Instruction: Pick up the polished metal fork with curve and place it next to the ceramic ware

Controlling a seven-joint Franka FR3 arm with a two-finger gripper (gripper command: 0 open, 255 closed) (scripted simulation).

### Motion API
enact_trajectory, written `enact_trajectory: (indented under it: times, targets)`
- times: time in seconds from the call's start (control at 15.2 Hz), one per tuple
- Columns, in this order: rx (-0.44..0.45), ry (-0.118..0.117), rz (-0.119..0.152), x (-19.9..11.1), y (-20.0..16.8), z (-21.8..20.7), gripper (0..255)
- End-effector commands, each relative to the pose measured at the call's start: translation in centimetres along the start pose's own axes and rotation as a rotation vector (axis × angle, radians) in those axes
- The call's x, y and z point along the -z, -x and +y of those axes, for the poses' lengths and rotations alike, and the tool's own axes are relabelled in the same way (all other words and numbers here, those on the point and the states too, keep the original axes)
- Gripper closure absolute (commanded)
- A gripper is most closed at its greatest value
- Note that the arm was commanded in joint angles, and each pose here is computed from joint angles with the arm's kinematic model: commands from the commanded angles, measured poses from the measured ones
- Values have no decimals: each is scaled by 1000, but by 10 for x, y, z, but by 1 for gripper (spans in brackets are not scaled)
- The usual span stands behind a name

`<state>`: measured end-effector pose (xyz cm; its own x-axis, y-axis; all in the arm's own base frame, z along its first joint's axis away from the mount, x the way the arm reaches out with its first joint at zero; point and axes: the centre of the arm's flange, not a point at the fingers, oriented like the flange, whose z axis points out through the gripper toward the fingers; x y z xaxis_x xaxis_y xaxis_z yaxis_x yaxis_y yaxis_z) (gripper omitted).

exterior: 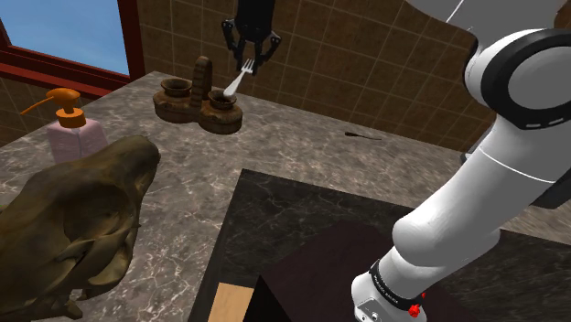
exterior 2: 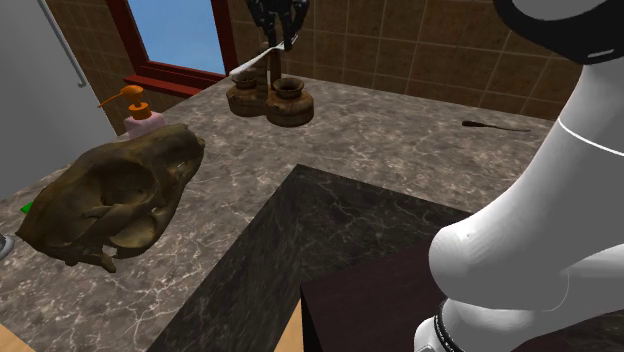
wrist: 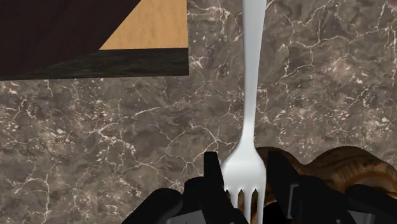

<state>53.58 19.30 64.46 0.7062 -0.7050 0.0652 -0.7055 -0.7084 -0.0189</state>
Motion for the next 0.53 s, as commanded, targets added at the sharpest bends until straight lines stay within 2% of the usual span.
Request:
enact_trajectory:
  times: [0.0, 0.46]
  targets:
    - [2, 0, 0, -1, -28, 6, 255]
    - [2, 0, 0, -6, -118, 23, 255]
